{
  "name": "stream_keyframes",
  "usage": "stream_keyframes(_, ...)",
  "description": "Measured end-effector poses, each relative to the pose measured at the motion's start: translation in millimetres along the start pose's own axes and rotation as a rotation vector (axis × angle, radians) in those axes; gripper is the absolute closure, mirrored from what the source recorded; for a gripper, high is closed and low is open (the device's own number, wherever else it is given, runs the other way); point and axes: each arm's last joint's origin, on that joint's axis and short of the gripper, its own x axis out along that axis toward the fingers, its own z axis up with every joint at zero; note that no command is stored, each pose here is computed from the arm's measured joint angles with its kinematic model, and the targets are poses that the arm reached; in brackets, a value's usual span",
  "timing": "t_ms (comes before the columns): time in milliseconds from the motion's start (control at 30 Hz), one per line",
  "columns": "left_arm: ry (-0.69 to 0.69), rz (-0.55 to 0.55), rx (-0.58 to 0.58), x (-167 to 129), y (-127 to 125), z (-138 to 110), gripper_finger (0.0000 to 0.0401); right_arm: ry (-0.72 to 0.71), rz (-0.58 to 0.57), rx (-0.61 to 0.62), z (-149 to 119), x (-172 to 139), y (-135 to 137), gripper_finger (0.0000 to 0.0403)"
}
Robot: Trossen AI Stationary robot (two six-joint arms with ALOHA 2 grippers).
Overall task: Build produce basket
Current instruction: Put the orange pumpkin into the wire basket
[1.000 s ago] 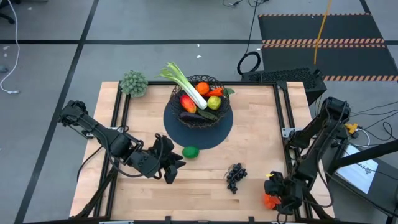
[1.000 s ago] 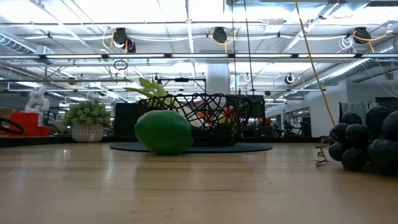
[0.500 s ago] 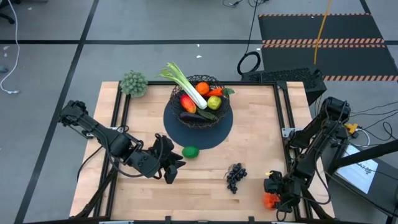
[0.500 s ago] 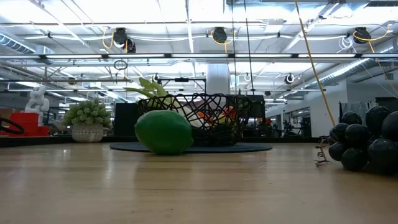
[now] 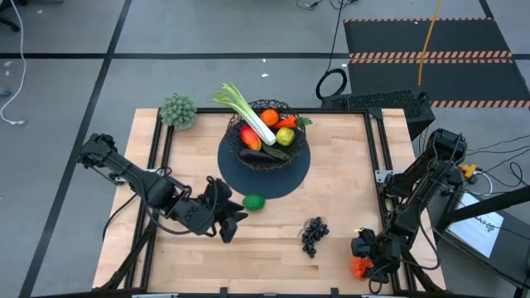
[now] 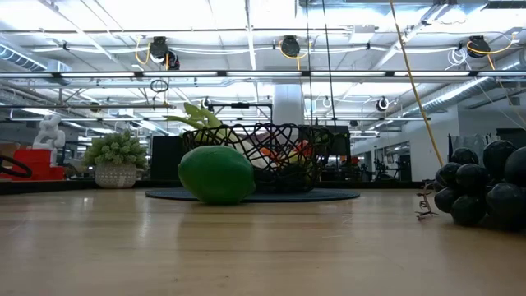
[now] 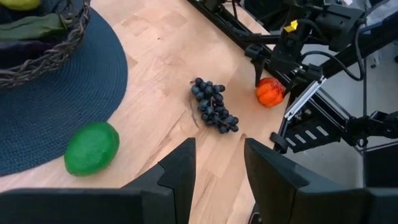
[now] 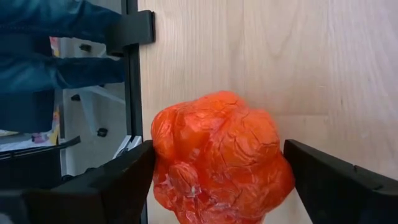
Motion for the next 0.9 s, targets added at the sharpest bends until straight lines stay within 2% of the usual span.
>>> stream_keyframes(533, -0.006, 0.009, 0.03, 1.8, 1.9, 3.1, 0.0265, -0.045, 0.032, 0.031, 3.2, 0.8, 2.8, 0.0069)
stream_keyframes(900, -0.006, 0.009, 0.032, 1.8, 1.9, 3.1, 0.0265, -0.158, -0.014, 0.162, 15.6, 0.7, -3.2, 0.0069)
